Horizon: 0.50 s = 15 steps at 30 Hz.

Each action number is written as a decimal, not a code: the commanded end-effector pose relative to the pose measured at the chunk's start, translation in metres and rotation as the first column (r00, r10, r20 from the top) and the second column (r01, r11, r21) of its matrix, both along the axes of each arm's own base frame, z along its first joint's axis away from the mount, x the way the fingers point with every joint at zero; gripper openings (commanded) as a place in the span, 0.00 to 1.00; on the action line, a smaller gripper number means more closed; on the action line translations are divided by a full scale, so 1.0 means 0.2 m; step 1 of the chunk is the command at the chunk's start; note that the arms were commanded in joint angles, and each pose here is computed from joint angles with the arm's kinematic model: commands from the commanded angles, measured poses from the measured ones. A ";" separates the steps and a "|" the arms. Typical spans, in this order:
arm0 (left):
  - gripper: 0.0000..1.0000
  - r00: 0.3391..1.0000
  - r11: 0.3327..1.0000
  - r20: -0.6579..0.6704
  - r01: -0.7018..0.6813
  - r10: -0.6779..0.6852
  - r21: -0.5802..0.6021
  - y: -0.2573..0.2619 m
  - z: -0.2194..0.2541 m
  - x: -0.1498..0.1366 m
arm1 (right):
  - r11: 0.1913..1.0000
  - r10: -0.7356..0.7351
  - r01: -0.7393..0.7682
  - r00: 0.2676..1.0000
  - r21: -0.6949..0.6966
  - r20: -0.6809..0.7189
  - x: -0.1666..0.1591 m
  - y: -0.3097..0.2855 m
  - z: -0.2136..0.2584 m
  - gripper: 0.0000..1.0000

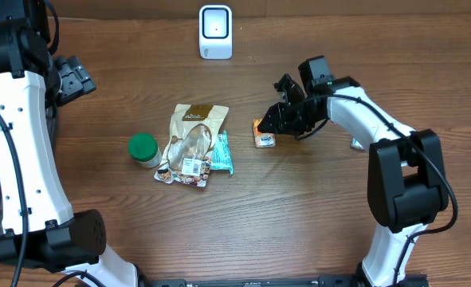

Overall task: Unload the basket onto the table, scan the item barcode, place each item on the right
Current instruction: 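Lift the orange packet and set it down right of the pile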

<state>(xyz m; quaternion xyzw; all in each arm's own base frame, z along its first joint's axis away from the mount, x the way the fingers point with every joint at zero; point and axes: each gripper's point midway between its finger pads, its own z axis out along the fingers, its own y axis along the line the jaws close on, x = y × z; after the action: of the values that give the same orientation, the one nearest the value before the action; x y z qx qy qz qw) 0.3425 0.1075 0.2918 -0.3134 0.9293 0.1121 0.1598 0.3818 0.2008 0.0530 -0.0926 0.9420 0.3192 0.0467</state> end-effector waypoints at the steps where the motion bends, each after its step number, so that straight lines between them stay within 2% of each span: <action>1: 1.00 1.000 1.000 -0.003 0.012 -0.012 0.017 0.01 0.01 -0.01 | 1.000 -0.003 0.004 0.997 -0.015 0.074 0.05 -0.01 0.21 0.46; 4: 1.00 1.000 1.000 -0.004 0.012 -0.012 0.016 0.01 0.01 -0.01 | 0.995 -0.004 0.010 0.998 -0.098 0.062 0.02 -0.05 0.18 0.50; 8: 1.00 1.000 1.000 -0.004 0.012 -0.012 0.017 0.01 0.01 -0.01 | 0.984 0.000 0.007 0.999 -0.177 0.041 -0.03 -0.07 0.08 0.51; 15: 1.00 1.000 1.000 -0.004 0.012 -0.012 0.016 0.01 0.01 -0.01 | 0.980 -0.075 0.075 0.997 -0.187 0.011 -0.06 -0.09 -0.10 0.49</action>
<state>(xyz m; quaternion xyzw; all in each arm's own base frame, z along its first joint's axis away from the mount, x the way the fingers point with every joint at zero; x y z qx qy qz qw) 0.3424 0.1075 0.2917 -0.3134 0.9294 0.1122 0.1596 0.3734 0.1885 0.0413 -0.0812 0.9665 0.2376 0.0526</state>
